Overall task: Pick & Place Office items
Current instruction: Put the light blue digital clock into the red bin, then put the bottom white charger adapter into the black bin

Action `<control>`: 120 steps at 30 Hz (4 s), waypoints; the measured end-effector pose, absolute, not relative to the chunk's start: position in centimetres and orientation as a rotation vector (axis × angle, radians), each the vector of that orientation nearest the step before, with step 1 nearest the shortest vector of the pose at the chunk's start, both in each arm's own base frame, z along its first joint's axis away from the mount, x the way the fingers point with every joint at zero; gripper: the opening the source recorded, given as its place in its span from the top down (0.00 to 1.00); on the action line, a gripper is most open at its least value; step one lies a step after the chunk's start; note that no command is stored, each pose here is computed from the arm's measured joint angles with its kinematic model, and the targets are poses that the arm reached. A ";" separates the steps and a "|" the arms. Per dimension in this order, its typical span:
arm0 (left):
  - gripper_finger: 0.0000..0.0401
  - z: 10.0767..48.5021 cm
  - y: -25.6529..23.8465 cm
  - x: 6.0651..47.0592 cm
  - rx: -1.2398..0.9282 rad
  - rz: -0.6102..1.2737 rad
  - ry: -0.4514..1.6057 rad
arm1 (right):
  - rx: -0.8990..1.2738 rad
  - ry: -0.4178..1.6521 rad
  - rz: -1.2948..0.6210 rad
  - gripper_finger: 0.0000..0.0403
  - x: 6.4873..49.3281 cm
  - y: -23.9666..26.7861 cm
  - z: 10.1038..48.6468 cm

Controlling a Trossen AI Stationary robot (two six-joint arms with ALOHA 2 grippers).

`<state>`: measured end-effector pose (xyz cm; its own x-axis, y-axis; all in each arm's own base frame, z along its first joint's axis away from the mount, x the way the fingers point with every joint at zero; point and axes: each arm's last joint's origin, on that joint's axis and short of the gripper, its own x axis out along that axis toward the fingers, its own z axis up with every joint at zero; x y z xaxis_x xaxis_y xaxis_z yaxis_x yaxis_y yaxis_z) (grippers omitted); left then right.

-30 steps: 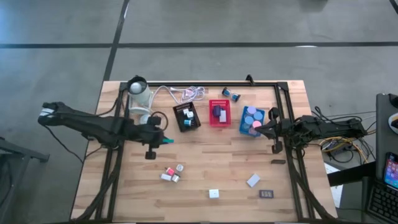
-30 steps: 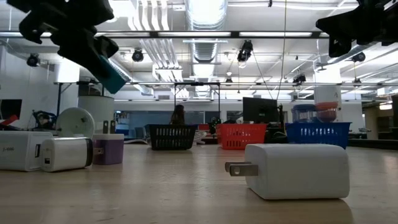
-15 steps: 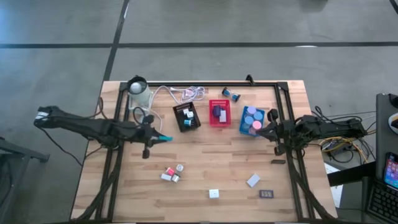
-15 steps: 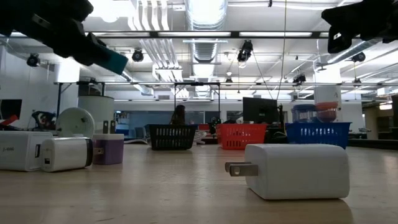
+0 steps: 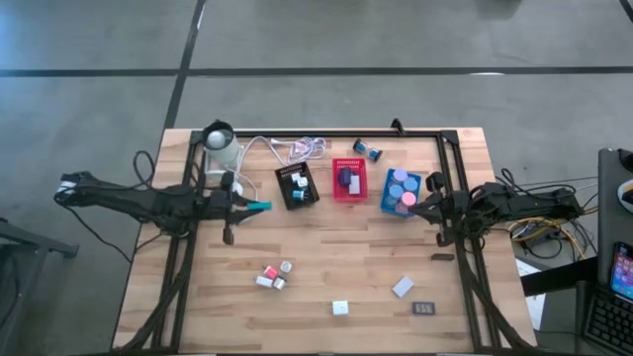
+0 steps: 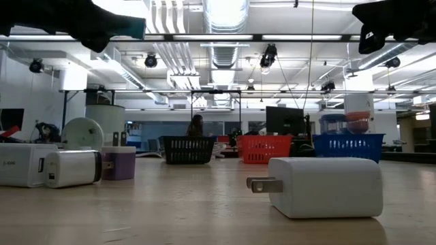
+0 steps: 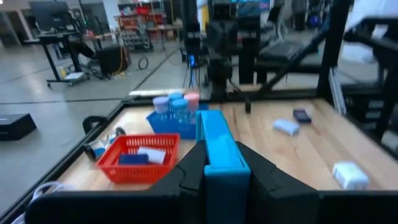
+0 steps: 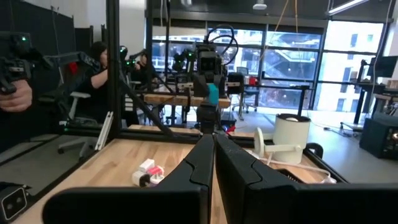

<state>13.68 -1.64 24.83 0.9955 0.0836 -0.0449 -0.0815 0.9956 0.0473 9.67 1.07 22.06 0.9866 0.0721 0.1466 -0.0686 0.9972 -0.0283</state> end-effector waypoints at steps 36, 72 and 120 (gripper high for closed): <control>0.86 26.0 2.5 27.9 -0.034 0.142 0.152 | -0.008 -0.128 -0.035 0.97 9.8 0.8 21.9; 0.86 21.2 10.1 41.4 -0.052 0.168 0.576 | -0.011 -0.109 -0.034 0.97 9.9 0.8 21.7; 0.59 18.8 13.3 44.6 -0.016 0.233 0.735 | -0.045 -0.104 -0.036 0.97 10.0 0.8 21.7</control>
